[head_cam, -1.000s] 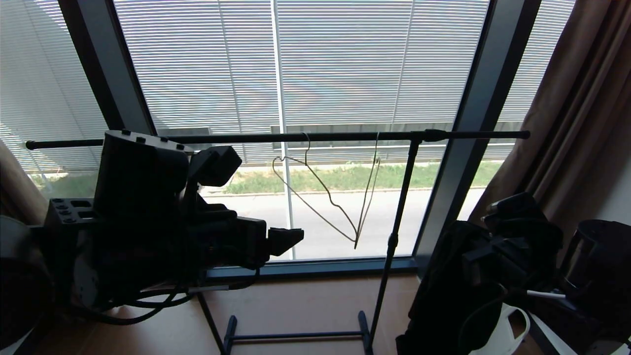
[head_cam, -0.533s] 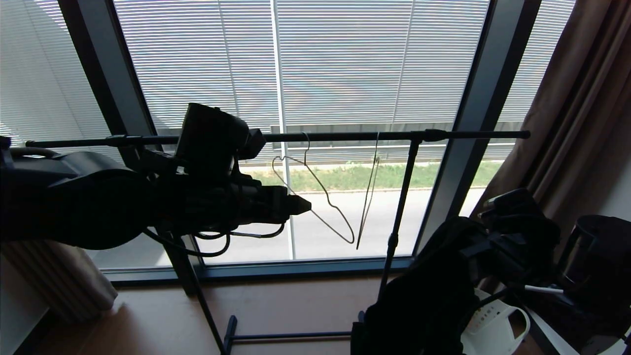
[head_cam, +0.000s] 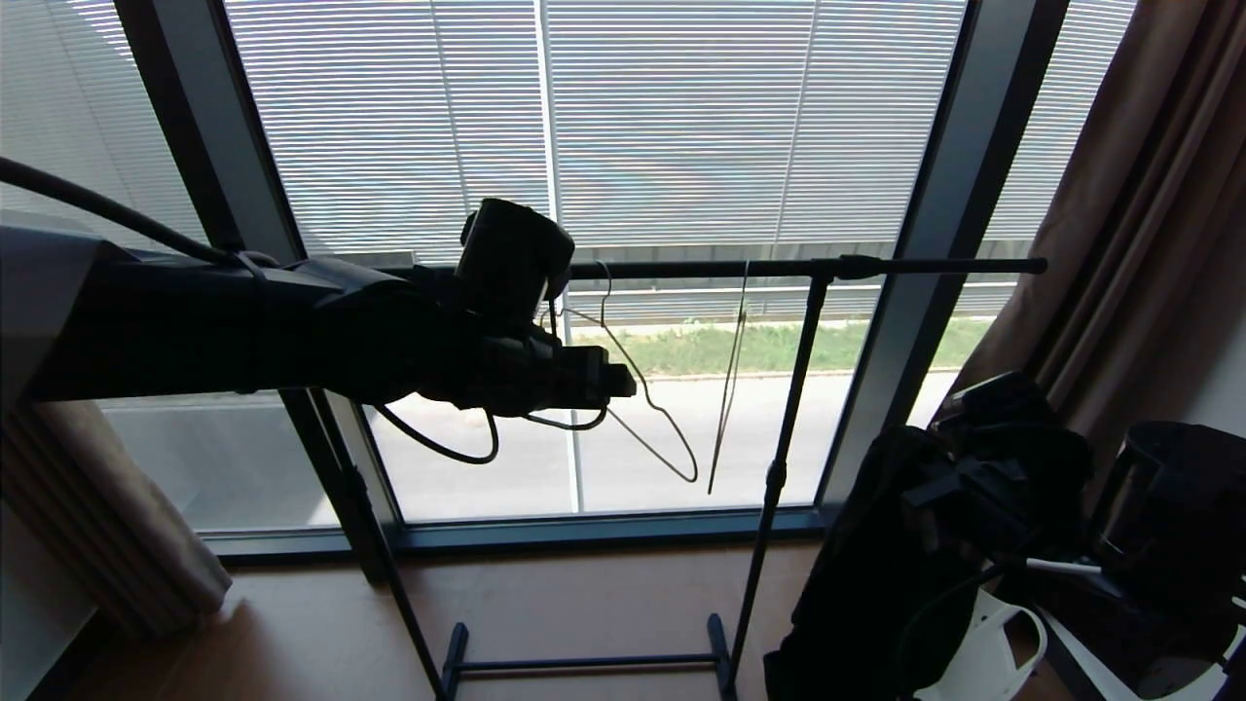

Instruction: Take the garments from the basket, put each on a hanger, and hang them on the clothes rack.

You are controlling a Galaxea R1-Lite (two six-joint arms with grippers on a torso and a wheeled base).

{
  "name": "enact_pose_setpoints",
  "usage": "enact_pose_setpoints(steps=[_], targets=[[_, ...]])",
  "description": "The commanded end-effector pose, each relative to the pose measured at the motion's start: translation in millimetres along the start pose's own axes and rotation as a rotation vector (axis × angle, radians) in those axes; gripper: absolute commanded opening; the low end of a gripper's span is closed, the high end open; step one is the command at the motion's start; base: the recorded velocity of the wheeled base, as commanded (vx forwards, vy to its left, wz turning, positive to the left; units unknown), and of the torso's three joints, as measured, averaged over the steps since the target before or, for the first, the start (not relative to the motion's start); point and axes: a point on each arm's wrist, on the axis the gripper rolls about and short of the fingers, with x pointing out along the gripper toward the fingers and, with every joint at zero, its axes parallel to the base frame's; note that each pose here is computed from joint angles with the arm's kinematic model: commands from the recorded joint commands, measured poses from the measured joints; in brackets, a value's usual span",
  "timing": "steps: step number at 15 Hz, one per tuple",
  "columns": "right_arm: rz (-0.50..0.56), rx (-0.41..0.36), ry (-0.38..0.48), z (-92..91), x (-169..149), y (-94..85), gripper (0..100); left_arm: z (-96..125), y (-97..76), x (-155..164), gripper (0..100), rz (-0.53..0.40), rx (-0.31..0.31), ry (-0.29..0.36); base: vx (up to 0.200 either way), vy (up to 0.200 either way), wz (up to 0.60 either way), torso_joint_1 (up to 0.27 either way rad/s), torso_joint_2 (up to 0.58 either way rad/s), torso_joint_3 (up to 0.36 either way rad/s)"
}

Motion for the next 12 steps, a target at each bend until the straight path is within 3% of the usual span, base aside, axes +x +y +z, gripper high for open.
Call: enact_pose_setpoints(steps=[1, 6, 12], targets=[[0.008, -0.006, 0.009, -1.9, 2, 2.4, 0, -6, -9.5, 33, 100, 0.025, 0.018, 0.035, 0.000, 0.000, 0.00, 0.000, 0.00, 0.000], [0.026, -0.018, 0.025, -5.7, 2, 7.9, 0, -8, -22.7, 75, 100, 0.049, 0.029, 0.025, 0.000, 0.000, 0.00, 0.000, 0.00, 0.000], [0.042, -0.029, 0.046, -10.7, 5, 13.4, 0, 1, -34.4, 98, 100, 0.029, 0.016, -0.025, 0.000, 0.000, 0.00, 0.000, 0.00, 0.000]])
